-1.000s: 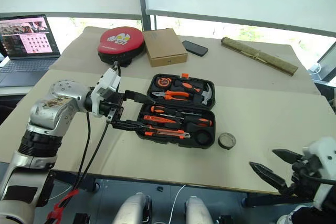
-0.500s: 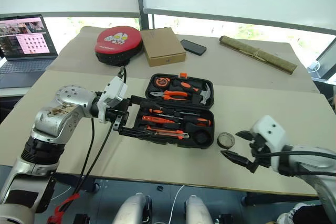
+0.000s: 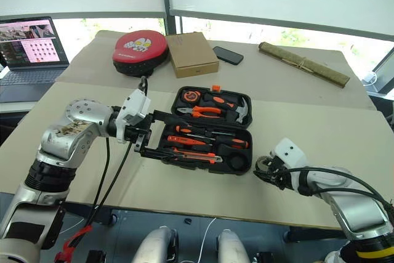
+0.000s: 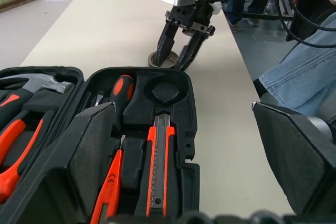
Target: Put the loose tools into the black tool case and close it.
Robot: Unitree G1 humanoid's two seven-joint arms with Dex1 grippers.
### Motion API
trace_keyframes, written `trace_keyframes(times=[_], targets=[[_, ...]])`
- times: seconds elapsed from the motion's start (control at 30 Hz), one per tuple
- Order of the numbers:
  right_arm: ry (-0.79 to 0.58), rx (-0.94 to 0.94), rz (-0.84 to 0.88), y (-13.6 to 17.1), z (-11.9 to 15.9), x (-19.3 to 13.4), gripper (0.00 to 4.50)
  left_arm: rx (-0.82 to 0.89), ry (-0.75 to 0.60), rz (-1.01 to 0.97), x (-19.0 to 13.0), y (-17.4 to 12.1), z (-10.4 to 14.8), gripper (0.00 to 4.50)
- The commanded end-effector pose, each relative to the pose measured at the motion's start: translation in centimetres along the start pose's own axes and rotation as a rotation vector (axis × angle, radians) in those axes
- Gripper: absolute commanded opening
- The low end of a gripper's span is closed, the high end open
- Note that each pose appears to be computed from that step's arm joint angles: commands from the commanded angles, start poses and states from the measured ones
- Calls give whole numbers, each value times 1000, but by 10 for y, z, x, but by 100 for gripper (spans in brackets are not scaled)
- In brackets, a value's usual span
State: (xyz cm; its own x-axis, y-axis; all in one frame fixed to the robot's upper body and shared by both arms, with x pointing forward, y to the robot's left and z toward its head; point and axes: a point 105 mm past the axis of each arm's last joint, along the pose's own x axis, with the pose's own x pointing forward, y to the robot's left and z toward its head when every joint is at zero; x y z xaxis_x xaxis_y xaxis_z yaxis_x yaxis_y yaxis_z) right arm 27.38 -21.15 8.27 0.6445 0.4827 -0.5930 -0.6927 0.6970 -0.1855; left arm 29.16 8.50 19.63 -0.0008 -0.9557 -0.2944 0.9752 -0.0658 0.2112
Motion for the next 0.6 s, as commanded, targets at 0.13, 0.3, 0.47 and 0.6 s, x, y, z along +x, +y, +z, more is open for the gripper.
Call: trace_keyframes(times=[0.13, 0.3, 0.47, 0.6], targets=[[-54, 46, -51, -9, 7, -16, 7, 77, 3, -2, -2, 3, 14, 450], [-212, 77, -18, -12, 46, -41, 7, 78, 10, -4, -3, 0, 11, 450], [-261, 14, 140, 20, 83, -32, 7, 81, 19, -15, -1, -3, 8, 450], [-196, -71, 208, 42, 84, -13, 7, 84, 23, -16, 1, -2, 6, 450]])
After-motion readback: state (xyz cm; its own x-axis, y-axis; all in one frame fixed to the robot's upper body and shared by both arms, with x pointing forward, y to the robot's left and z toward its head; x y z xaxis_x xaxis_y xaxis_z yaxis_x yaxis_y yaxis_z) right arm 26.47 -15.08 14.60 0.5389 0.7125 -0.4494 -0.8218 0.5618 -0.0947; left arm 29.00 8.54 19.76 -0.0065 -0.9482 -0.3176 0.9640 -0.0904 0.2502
